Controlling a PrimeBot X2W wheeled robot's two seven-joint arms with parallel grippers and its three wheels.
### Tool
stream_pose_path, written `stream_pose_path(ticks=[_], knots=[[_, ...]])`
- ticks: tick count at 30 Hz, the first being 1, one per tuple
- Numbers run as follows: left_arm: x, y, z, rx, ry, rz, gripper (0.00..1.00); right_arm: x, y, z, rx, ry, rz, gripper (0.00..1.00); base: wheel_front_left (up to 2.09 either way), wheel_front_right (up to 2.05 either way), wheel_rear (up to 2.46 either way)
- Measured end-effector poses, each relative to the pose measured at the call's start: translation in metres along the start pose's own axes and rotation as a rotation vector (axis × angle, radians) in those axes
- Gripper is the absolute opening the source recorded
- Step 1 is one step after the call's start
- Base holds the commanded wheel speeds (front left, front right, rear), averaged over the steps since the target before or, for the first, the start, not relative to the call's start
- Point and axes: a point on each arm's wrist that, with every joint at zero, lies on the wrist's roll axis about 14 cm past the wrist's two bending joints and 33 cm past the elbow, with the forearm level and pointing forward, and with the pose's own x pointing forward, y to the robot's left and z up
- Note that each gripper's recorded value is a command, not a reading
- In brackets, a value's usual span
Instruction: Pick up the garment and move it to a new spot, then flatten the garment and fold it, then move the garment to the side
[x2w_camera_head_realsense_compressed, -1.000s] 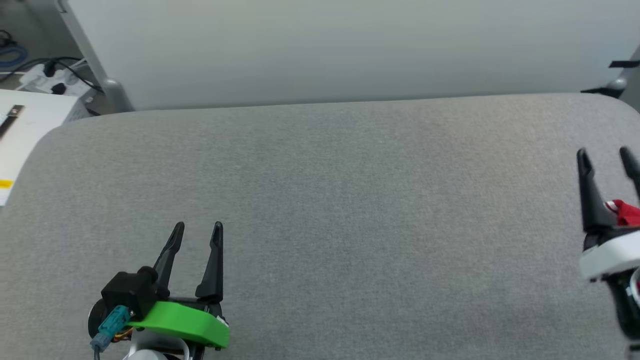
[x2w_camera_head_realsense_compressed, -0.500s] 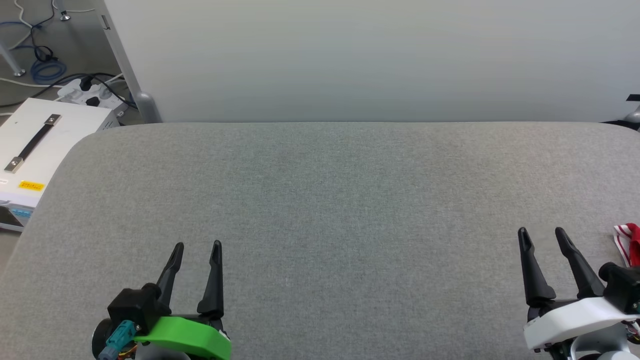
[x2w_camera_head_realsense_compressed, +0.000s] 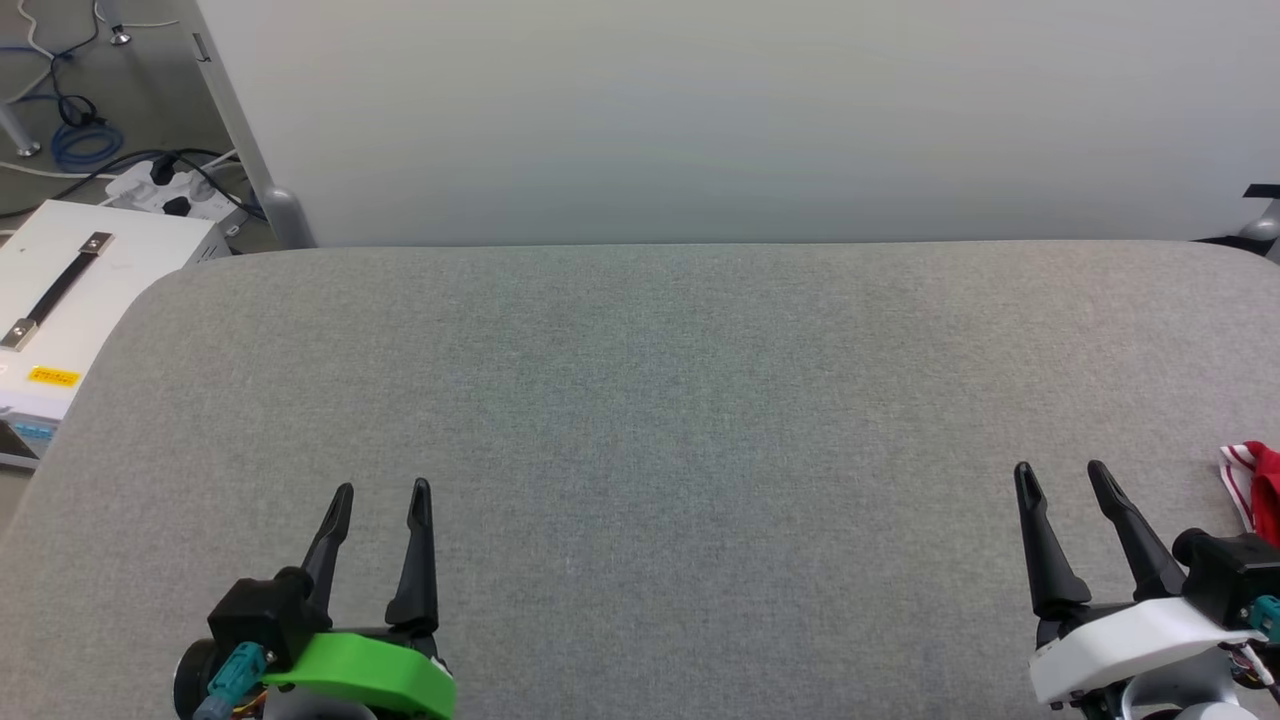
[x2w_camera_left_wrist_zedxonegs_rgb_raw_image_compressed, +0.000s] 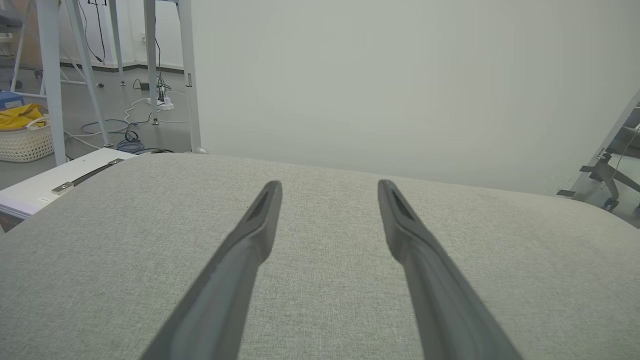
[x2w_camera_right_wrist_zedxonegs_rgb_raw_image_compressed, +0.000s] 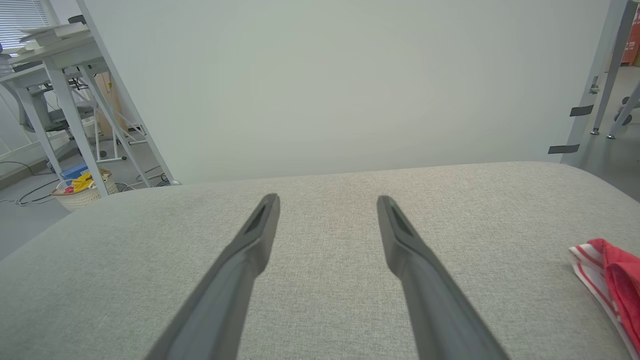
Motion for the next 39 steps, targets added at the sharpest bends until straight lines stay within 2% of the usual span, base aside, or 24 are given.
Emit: stream_pose_path(ticks=[18,19,39], knots=[[-0.0001,-0.0036,-0.0006,-0.001,-0.003,-0.01,1.0,-0.0015,0.0018,-0.0017,-0.002,0.006,0.006,1.0,0.0,0.0,0.0],[0.0005,-0.0044,0.0003,0.001,-0.006,-0.013,0.0,-0.0015,0.0018,-0.0023,-0.001,0.008,0.006,0.0,0.0,0.0,0.0],[0.0018,-0.0047,-0.0031,0.028,0.026,-0.012,0.0,-0.001,0.0032,-0.0074,-0.031,0.034,0.008,0.0,0.0,0.0,0.0]])
